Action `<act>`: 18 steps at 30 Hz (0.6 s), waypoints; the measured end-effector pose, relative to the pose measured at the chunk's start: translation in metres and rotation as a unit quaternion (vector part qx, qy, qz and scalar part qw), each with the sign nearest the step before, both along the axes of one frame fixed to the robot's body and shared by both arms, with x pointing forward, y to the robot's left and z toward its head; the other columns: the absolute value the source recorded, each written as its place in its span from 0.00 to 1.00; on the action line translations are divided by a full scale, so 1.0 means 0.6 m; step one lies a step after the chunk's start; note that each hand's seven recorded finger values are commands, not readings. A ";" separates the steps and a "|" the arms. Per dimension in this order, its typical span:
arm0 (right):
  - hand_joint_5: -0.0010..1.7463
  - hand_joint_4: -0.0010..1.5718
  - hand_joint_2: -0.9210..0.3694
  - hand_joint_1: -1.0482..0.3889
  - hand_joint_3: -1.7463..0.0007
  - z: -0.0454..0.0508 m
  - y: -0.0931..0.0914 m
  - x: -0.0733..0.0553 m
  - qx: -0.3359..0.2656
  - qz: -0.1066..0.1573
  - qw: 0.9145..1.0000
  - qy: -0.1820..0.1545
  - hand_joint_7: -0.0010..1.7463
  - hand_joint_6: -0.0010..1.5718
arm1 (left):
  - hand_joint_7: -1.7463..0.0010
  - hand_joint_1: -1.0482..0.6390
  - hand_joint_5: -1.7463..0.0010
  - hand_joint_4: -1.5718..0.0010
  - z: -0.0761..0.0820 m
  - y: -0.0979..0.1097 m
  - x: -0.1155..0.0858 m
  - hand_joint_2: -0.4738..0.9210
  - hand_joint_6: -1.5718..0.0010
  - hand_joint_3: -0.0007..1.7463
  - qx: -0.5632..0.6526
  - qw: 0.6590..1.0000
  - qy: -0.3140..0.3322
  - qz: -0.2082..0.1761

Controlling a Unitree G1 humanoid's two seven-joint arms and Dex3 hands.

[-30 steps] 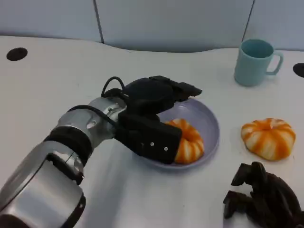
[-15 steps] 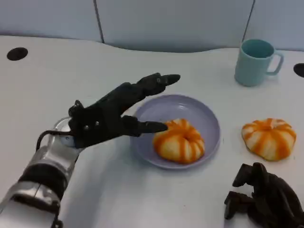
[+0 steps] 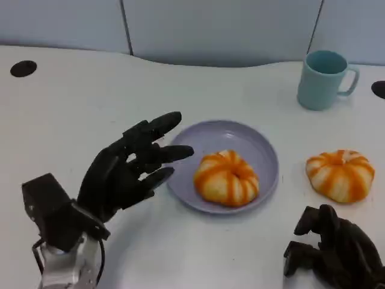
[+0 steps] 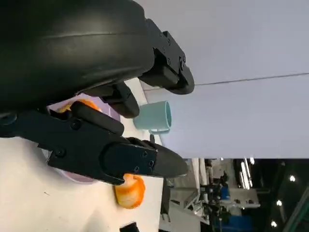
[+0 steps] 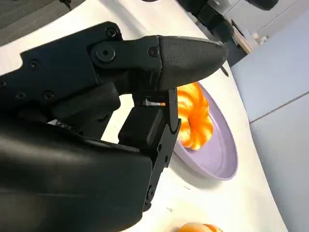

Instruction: Grasp the bread from the table and place it into the plate.

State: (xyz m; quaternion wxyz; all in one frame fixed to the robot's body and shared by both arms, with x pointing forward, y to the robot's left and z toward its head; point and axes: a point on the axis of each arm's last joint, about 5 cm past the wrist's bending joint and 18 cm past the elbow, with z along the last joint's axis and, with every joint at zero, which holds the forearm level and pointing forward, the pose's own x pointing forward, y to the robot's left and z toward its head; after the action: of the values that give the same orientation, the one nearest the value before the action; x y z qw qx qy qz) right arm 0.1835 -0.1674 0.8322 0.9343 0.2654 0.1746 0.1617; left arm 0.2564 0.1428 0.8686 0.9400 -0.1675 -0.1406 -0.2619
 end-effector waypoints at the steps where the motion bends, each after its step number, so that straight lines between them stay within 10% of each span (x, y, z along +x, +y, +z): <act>1: 0.64 0.82 0.00 0.40 0.75 0.000 0.000 0.000 0.000 0.001 1.000 0.000 0.57 0.75 | 0.89 0.28 0.52 0.56 -0.004 0.002 -0.006 1.00 0.54 0.15 -0.034 0.999 0.025 -0.002; 6: 0.64 0.82 0.00 0.40 0.75 0.001 0.000 0.002 0.000 -0.001 1.000 0.000 0.58 0.76 | 0.80 0.26 0.28 0.58 -0.020 0.017 -0.052 1.00 0.47 0.17 -0.106 0.987 0.124 0.002; 10: 0.64 0.82 0.00 0.40 0.75 0.001 0.000 0.003 -0.001 -0.002 1.000 0.003 0.58 0.75 | 0.39 0.29 0.12 0.59 -0.017 0.026 -0.073 1.00 0.62 0.26 -0.106 0.983 0.150 0.029; 18: 0.64 0.83 0.00 0.40 0.75 0.001 0.001 0.002 -0.004 0.000 1.000 0.002 0.59 0.75 | 0.21 0.29 0.04 0.55 -0.029 0.027 -0.095 1.00 0.65 0.22 -0.103 0.976 0.187 0.047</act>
State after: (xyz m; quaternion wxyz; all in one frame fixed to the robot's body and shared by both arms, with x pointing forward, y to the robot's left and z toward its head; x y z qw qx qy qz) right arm 0.1846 -0.1666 0.8328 0.9350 0.2623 0.1767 0.1607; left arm 0.1991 0.1592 0.8510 0.9386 -0.3026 0.0033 -0.1660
